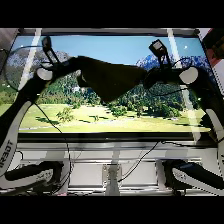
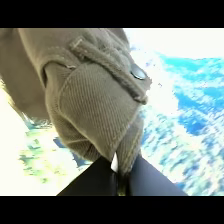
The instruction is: Fold the clothes and pants, and hang the long-sleeved shirts on hangers.
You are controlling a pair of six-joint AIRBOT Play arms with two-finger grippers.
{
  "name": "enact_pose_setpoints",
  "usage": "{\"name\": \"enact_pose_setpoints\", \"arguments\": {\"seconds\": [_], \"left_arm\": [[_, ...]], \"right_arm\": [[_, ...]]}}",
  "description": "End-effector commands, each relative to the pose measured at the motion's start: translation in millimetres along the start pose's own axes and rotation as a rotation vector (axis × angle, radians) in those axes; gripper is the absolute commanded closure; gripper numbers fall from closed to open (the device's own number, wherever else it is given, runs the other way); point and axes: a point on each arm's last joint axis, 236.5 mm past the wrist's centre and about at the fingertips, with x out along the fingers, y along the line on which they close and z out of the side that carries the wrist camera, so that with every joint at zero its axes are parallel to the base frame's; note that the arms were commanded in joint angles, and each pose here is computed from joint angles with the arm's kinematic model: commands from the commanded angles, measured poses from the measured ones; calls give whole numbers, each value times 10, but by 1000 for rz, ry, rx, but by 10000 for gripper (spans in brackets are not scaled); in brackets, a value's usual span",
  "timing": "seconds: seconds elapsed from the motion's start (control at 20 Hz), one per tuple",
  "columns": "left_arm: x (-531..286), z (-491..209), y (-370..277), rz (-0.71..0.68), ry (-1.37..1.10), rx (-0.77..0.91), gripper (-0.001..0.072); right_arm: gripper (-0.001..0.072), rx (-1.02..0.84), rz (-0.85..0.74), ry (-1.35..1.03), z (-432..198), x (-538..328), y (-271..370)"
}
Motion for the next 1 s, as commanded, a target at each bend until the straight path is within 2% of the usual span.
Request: {"name": "enact_pose_setpoints", "arguments": {"seconds": [0.0, 0.1, 0.2, 0.3, 0.55, 0.8, 0.85, 0.9, 0.95], "left_arm": [[-451, 644, -106, -3, -145, 98, 688], [-488, 614, -75, 12, -122, 151, 688], [-415, 384, -14, 22, -32, 201, 688], [-291, 106, 109, 37, 69, 232, 687], [16, -633, 418, 50, 306, 200, 687], [213, -1231, 678, 64, 476, 157, 676], [227, -1262, 697, 67, 483, 156, 650], [228, -1262, 700, 67, 484, 157, 494], [220, -1245, 687, 62, 480, 168, 230]], "right_arm": [[673, 112, 88, 105, -30, -346, 257], [673, 162, 200, 258, -348, -425, 538], [673, 219, 410, 442, -733, -573, 1020], [673, 276, 536, 494, -900, -600, 1305], [673, 427, 504, 552, -1535, -159, 1391], [671, 551, 593, 677, -2073, -179, 1745], [669, 560, 586, 681, -2119, -160, 1750], [617, 563, 576, 677, -2136, -136, 1738], [449, 561, 568, 668, -2121, -119, 1719]]}}
